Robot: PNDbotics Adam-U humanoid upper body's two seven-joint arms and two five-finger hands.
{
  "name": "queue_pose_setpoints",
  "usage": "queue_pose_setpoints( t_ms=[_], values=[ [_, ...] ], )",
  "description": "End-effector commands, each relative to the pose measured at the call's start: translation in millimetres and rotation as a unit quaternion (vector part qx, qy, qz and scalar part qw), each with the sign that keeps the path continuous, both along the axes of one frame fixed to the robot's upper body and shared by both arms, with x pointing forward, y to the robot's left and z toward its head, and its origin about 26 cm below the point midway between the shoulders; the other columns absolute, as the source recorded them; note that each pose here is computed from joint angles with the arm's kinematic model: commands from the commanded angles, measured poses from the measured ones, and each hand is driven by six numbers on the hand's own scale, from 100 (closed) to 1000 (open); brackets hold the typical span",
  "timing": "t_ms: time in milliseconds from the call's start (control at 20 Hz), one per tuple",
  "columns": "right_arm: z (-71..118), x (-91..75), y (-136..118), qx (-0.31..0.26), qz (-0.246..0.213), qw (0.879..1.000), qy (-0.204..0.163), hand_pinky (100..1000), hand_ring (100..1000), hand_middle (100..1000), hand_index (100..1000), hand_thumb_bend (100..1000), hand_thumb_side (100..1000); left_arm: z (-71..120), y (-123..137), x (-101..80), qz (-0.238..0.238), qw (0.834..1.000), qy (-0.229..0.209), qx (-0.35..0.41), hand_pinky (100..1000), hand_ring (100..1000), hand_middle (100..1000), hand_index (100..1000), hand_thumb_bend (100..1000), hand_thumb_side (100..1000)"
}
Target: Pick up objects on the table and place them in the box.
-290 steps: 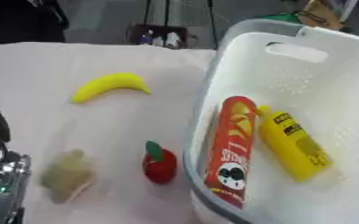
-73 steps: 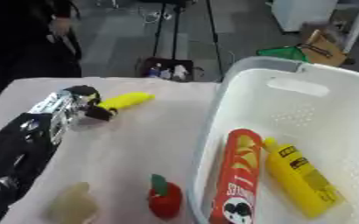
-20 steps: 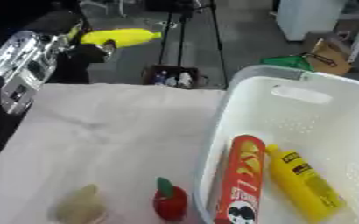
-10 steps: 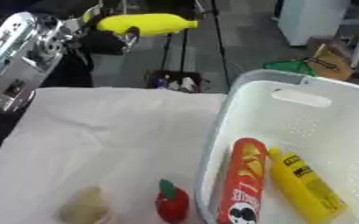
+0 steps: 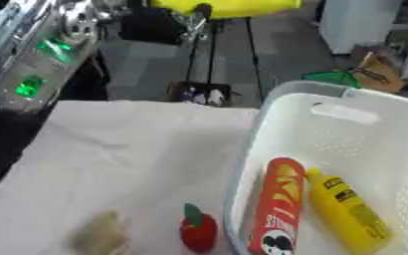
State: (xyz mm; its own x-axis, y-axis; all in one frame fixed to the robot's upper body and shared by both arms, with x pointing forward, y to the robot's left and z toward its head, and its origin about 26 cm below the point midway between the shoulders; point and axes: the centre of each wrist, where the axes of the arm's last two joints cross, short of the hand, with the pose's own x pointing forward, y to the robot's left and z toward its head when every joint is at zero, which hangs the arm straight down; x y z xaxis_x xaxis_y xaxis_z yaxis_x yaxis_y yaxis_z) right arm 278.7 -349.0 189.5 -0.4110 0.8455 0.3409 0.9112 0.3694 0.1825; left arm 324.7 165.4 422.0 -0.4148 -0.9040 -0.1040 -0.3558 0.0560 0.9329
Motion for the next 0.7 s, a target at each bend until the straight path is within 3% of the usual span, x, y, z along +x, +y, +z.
queue_pose_setpoints(
  t_ms=[50, 700],
  values=[
    [10.3, -2.4, -2.0, -0.017, 0.001, 1.0, -0.014, 775, 555, 527, 670, 100, 727, 10.1, -7.7, -11.3, -0.021, 1.0, -0.013, 0.002, 643, 598, 441, 558, 215, 769],
    [10.7, -1.8, -0.6, -0.017, 0.005, 1.0, -0.014, 775, 555, 527, 669, 100, 730, 8.4, -55.1, -18.1, -0.123, 0.992, 0.036, 0.022, 641, 593, 440, 550, 220, 760]
  ],
)
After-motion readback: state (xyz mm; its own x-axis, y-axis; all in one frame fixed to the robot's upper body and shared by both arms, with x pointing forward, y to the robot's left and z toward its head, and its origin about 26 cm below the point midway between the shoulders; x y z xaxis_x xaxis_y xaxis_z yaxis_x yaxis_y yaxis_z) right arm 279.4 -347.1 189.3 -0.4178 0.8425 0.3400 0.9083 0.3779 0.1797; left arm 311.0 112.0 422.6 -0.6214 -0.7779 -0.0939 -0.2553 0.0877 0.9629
